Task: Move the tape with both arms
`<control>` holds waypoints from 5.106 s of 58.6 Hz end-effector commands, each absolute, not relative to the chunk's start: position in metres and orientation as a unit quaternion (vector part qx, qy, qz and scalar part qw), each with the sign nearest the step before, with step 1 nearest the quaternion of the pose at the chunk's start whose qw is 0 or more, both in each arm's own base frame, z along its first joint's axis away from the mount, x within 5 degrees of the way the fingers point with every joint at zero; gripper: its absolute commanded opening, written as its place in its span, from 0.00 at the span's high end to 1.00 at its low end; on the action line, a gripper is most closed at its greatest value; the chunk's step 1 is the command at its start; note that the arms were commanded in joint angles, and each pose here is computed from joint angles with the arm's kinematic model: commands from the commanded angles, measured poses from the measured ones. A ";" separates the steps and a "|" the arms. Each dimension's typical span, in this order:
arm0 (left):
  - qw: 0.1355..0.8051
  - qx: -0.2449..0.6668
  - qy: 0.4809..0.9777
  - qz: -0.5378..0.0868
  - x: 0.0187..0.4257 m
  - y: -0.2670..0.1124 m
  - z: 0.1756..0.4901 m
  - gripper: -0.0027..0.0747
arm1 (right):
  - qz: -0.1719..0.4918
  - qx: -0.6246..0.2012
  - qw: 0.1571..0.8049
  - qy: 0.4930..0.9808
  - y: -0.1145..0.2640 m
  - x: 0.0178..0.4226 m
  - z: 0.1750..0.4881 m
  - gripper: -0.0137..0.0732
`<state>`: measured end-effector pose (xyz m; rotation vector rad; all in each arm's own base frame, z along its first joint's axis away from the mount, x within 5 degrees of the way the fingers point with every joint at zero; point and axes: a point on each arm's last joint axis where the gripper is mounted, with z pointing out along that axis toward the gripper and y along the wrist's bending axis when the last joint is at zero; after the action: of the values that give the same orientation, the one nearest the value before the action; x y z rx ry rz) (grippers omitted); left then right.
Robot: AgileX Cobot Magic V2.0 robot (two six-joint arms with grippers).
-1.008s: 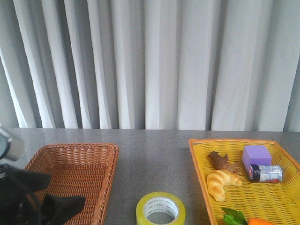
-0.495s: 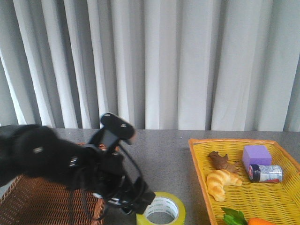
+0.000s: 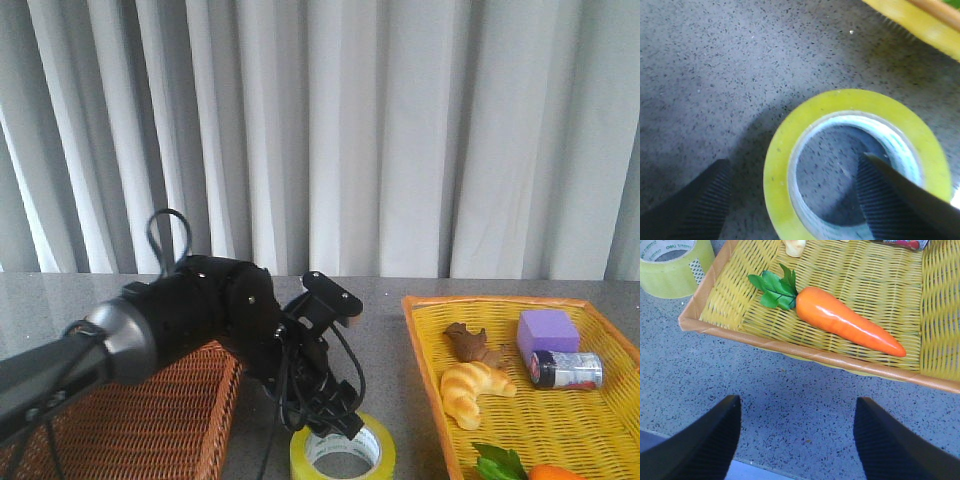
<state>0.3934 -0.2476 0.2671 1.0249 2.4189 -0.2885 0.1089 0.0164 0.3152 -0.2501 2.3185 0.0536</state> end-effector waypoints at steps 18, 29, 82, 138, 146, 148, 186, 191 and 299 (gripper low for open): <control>0.257 0.367 0.887 -0.114 0.408 -0.260 0.267 0.33 | 0.020 -0.094 0.428 0.899 0.016 0.112 0.326 0.30; 0.249 0.355 0.894 -0.110 0.409 -0.259 0.265 0.47 | 0.020 -0.094 0.429 0.898 0.016 0.112 0.326 0.30; 0.325 0.357 0.872 -0.078 0.374 -0.223 0.363 0.83 | 0.020 -0.094 0.430 0.898 0.016 0.112 0.327 0.30; 0.299 0.139 0.943 0.031 0.414 -0.040 0.313 0.83 | 0.020 -0.094 0.430 0.898 0.016 0.112 0.327 0.30; 0.280 0.140 0.949 0.030 0.427 -0.041 0.286 0.83 | 0.020 -0.094 0.430 0.898 0.016 0.112 0.327 0.30; 0.274 0.140 0.951 0.029 0.429 -0.041 0.281 0.83 | 0.020 -0.094 0.430 0.898 0.016 0.112 0.327 0.30; 0.303 0.122 0.945 -0.019 0.395 -0.045 0.351 0.28 | 0.020 -0.094 0.430 0.898 0.016 0.112 0.327 0.30; 0.311 0.120 0.942 -0.030 0.378 -0.045 0.371 0.28 | 0.020 -0.094 0.430 0.898 0.016 0.112 0.327 0.30; 0.553 0.090 0.827 -0.046 0.113 -0.019 0.330 0.97 | 0.036 -0.089 0.430 0.898 0.018 0.112 0.327 0.85</control>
<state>0.1103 -0.0190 0.3170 0.2441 2.0451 -0.0960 0.1083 0.0187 0.3150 -0.2394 2.3238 0.0937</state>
